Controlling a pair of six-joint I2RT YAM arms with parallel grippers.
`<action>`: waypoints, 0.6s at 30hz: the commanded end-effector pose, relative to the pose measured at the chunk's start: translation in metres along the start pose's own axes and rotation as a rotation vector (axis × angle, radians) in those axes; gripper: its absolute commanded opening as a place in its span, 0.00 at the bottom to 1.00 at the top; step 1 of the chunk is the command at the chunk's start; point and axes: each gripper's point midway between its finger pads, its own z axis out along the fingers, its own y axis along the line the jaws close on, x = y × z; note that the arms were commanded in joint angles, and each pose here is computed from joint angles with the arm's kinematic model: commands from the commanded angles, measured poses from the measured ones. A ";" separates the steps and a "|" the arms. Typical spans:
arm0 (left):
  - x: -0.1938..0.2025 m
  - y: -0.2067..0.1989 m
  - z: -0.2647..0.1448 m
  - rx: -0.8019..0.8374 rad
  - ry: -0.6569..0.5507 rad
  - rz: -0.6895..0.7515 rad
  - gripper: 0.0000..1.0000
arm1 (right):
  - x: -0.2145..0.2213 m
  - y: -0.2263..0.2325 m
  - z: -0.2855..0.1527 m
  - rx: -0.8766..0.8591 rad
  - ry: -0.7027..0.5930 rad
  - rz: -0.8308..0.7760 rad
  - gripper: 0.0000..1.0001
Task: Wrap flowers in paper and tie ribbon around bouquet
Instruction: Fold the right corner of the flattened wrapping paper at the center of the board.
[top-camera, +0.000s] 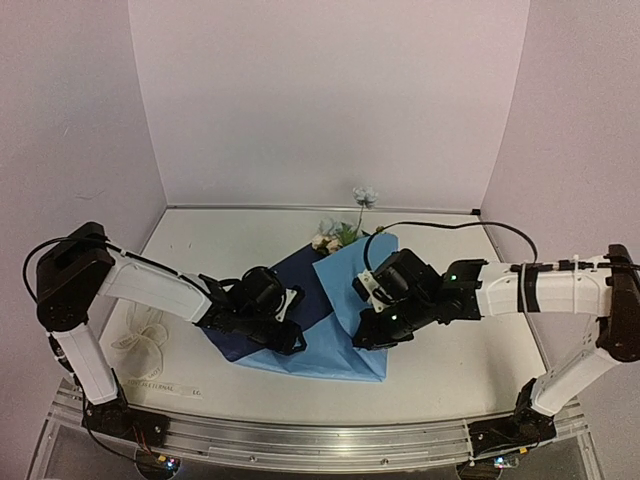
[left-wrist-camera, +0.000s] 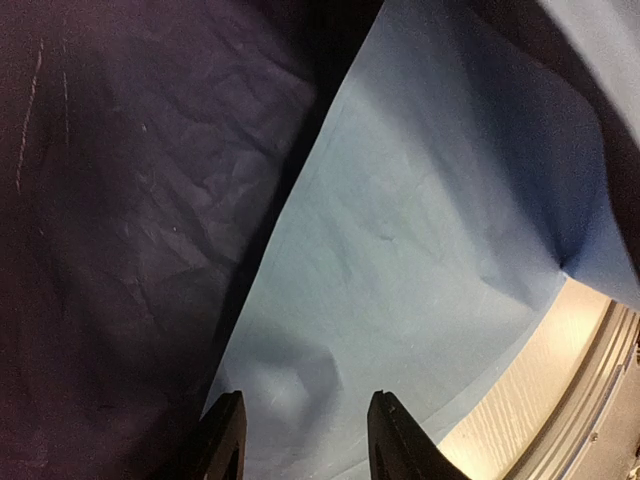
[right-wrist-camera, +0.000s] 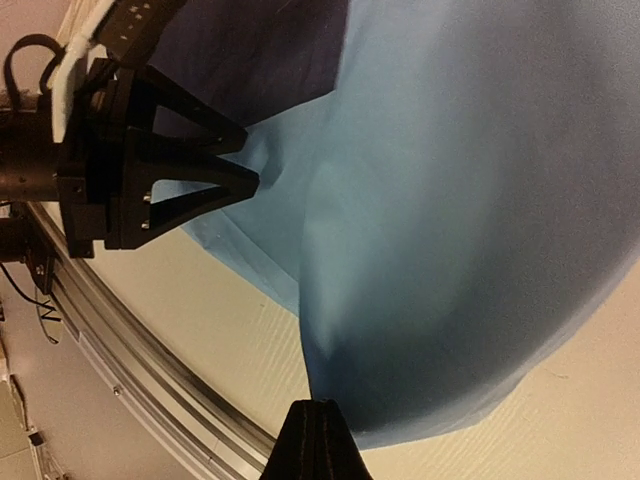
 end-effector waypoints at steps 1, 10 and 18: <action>-0.018 -0.013 -0.033 0.016 -0.078 0.027 0.47 | -0.023 0.028 0.012 -0.170 0.027 0.072 0.00; -0.030 -0.021 -0.057 0.100 -0.101 0.005 0.54 | -0.035 0.031 0.053 -0.236 0.102 0.174 0.00; -0.041 -0.034 -0.045 0.189 -0.050 0.005 0.63 | -0.030 0.027 0.057 -0.252 0.129 0.184 0.17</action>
